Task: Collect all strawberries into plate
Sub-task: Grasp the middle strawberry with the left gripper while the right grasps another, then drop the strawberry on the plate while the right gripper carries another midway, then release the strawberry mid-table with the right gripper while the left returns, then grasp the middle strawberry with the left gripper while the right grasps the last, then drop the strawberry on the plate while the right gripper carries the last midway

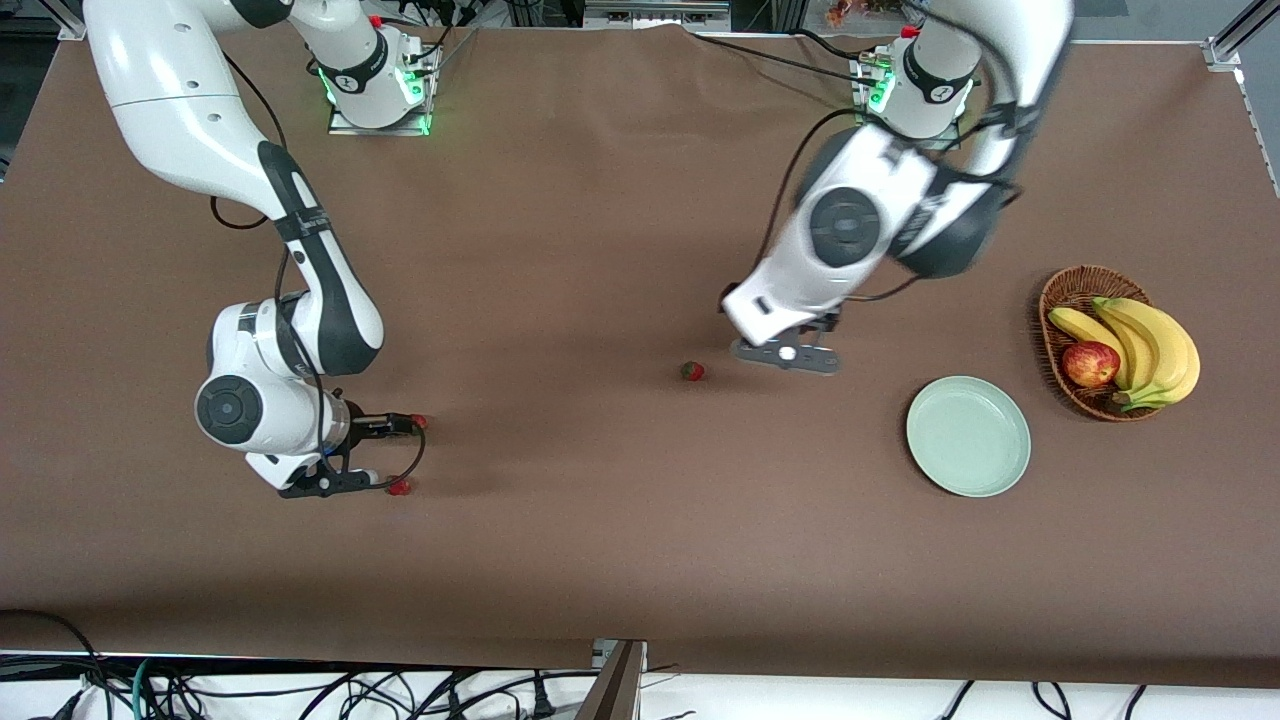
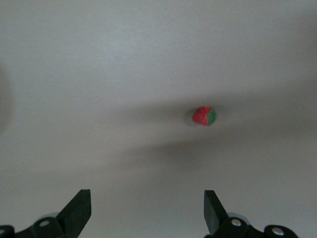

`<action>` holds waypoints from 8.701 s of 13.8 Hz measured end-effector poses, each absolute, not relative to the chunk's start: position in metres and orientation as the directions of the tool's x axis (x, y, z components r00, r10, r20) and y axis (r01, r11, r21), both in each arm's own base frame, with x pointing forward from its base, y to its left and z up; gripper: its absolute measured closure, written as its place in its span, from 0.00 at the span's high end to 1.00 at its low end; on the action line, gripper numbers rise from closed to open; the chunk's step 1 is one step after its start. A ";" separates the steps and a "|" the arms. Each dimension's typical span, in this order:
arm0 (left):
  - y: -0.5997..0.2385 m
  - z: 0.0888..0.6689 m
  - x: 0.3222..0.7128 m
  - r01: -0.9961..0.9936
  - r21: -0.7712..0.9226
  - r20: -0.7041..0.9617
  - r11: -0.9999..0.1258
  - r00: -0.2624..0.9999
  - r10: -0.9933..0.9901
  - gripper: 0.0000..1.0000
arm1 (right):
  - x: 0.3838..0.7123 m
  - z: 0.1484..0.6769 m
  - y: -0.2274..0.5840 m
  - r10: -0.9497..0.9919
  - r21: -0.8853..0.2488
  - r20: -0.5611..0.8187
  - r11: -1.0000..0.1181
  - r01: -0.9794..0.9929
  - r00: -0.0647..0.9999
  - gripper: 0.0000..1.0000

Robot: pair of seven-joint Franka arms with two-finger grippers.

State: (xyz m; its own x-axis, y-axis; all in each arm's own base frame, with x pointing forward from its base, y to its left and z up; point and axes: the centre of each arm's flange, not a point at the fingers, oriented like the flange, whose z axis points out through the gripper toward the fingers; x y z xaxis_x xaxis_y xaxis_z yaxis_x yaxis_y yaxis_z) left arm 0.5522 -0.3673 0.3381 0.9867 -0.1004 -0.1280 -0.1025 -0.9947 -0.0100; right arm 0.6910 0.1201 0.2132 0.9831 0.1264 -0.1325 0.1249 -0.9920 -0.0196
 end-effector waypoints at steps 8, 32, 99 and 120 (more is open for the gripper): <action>-0.456 0.229 0.541 -0.064 -0.120 0.023 -0.991 0.997 -0.067 1.00 | 0.679 0.202 0.149 0.167 -0.028 -0.157 -0.986 0.165 0.973 1.00; -0.420 0.218 0.563 -0.062 -0.236 0.023 -0.970 0.997 -0.069 0.35 | 0.679 0.189 0.157 0.177 -0.032 -0.155 -0.984 0.174 0.972 0.31; -0.425 0.174 0.611 -0.701 0.013 0.186 -0.713 0.702 -0.687 0.77 | 0.728 0.191 0.148 0.388 0.050 0.079 -0.922 0.385 0.918 0.52; -0.040 0.277 0.696 -0.745 0.141 -0.155 -0.652 0.634 -0.758 0.34 | 0.622 0.221 0.413 -0.088 -0.122 0.026 -0.989 -0.084 0.996 0.32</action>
